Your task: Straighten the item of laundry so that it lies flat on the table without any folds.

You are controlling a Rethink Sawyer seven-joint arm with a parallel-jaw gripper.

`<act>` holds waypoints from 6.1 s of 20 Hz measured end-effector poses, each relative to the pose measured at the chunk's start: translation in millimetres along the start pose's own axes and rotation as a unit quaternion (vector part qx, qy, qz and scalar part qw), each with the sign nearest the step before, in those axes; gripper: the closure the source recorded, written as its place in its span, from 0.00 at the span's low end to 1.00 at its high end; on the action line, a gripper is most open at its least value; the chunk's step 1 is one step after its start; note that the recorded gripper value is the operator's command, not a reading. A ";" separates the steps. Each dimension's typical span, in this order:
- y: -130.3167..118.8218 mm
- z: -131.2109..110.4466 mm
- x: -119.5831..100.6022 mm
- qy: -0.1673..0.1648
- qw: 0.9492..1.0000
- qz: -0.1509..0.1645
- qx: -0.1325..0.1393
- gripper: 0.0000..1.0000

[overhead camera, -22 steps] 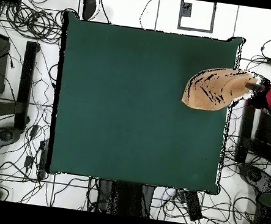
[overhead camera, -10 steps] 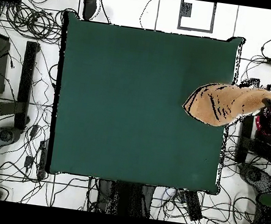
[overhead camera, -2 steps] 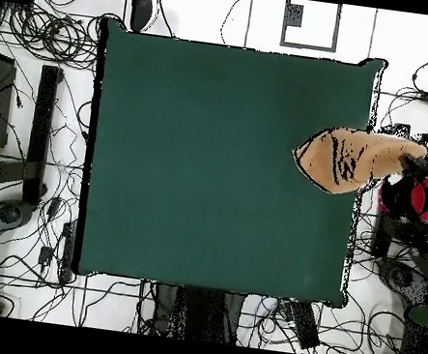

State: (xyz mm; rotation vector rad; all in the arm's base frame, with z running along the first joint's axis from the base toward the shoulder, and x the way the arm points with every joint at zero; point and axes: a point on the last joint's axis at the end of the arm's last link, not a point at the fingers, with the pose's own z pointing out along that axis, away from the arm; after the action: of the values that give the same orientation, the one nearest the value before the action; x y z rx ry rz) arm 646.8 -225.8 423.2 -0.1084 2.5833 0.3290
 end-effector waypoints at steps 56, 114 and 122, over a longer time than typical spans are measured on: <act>-25.3 21.2 51.7 0.124 0.980 0.075 0.135 1.00; -245.9 46.2 -60.5 0.181 0.980 -0.024 0.076 1.00; -286.7 31.2 -27.8 0.210 0.976 -0.015 0.060 1.00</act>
State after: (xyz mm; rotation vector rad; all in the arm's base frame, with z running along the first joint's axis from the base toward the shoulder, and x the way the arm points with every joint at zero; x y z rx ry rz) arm 726.5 -494.8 351.0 -0.1926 3.0083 0.1491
